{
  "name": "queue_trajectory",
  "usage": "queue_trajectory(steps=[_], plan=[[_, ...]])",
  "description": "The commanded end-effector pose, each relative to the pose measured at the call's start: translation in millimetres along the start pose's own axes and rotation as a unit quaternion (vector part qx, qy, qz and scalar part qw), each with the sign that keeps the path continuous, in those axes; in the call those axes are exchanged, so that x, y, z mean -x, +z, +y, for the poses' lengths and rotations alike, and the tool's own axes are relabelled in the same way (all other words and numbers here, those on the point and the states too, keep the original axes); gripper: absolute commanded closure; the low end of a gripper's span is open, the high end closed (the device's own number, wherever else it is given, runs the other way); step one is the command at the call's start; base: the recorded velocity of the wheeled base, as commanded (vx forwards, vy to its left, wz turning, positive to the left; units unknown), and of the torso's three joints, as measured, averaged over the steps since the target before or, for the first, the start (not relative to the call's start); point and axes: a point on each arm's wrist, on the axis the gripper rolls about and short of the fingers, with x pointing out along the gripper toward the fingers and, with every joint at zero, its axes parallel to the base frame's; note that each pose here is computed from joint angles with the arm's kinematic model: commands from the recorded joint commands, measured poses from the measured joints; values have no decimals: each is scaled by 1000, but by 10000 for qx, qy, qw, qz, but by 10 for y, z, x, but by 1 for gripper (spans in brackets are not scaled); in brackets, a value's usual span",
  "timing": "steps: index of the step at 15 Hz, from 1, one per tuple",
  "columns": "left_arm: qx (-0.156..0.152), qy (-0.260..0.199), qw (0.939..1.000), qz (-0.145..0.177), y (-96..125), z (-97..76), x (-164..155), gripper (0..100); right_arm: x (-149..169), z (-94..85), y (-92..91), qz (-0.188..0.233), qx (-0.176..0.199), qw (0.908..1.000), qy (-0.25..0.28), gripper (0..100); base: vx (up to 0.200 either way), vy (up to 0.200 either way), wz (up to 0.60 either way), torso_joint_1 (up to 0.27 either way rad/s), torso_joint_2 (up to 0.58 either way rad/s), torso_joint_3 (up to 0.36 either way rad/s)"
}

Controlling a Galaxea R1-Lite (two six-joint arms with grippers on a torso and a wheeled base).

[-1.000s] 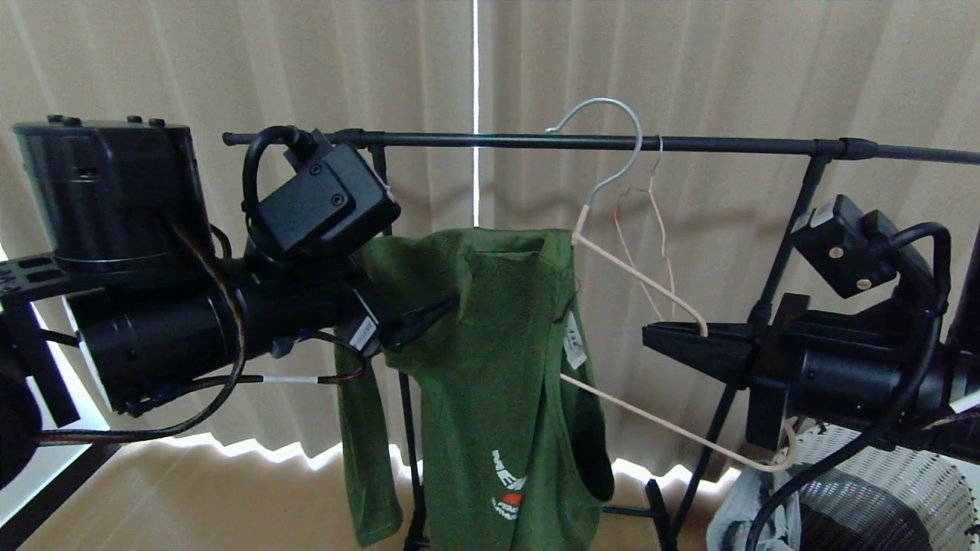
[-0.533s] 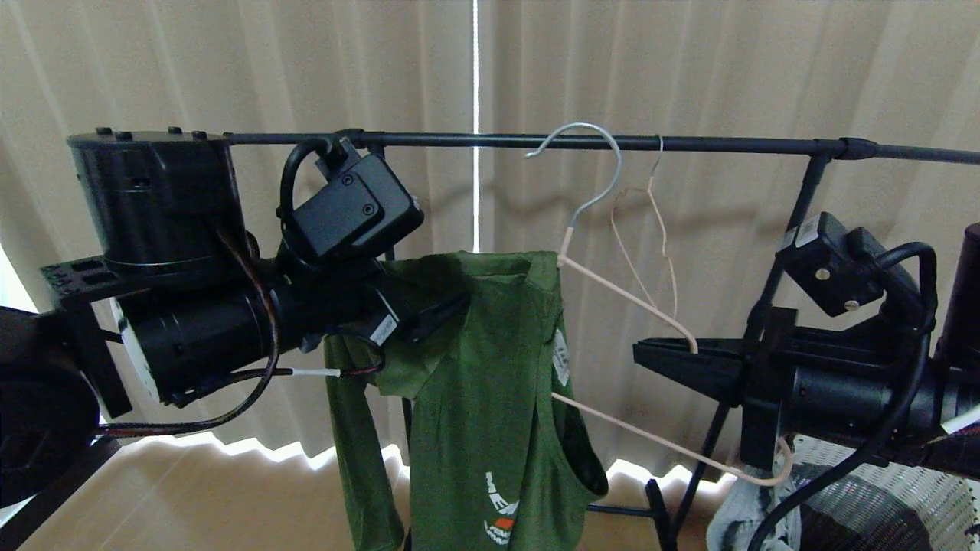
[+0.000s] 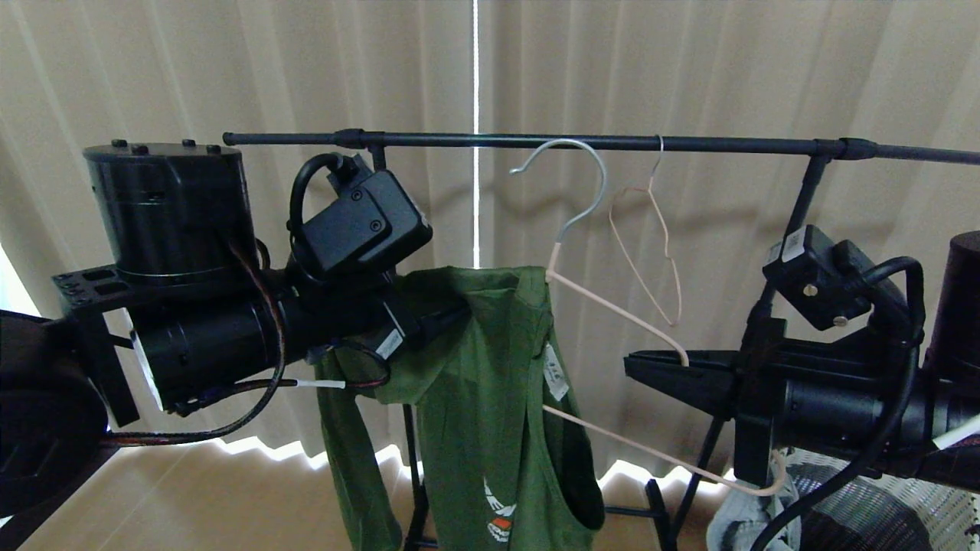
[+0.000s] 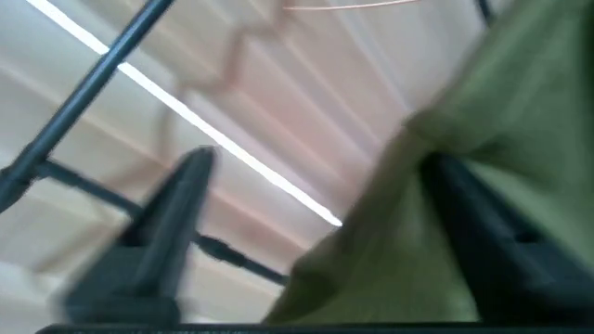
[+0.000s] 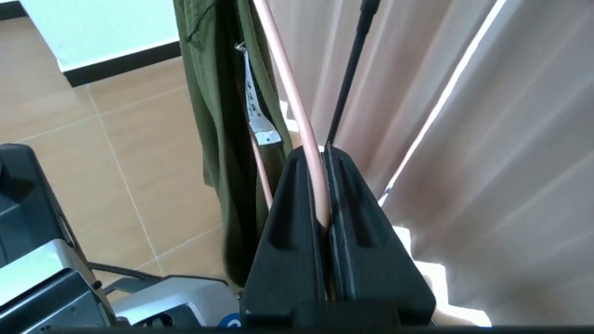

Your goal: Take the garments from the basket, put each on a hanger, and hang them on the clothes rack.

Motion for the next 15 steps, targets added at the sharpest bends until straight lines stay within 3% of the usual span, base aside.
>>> queue_trajectory(steps=[1, 9, 10, 13, 15], plan=[[0, -17, 10000, 16, -11, -7, -4, 100, -5, 2, -3, 9, 1, 10000, 11, 100, 0, 0, 0, 0, 0, 0], [30, -26, 9999, 125, -67, -30, 10, 100, 8, -3, -2, 1, 6, 10000, -12, 100, 0, 0, 0, 0, 0, 0], [33, -13, 9999, 145, -76, -27, 16, 100, 8, -3, -8, 16, 3, 10000, -19, 0, 0, 0, 0, 0, 0, 0], [29, 253, 9995, 193, -111, -7, 29, 100, 20, -23, -4, -14, -5, 9999, -109, 0, 0, 0, 0, 0, 0, 0], [72, 894, 9942, 589, -172, 44, 22, 100, 55, -140, -25, 2, -52, 9990, -441, 0, 0, 0, 0, 0, 0, 0]])
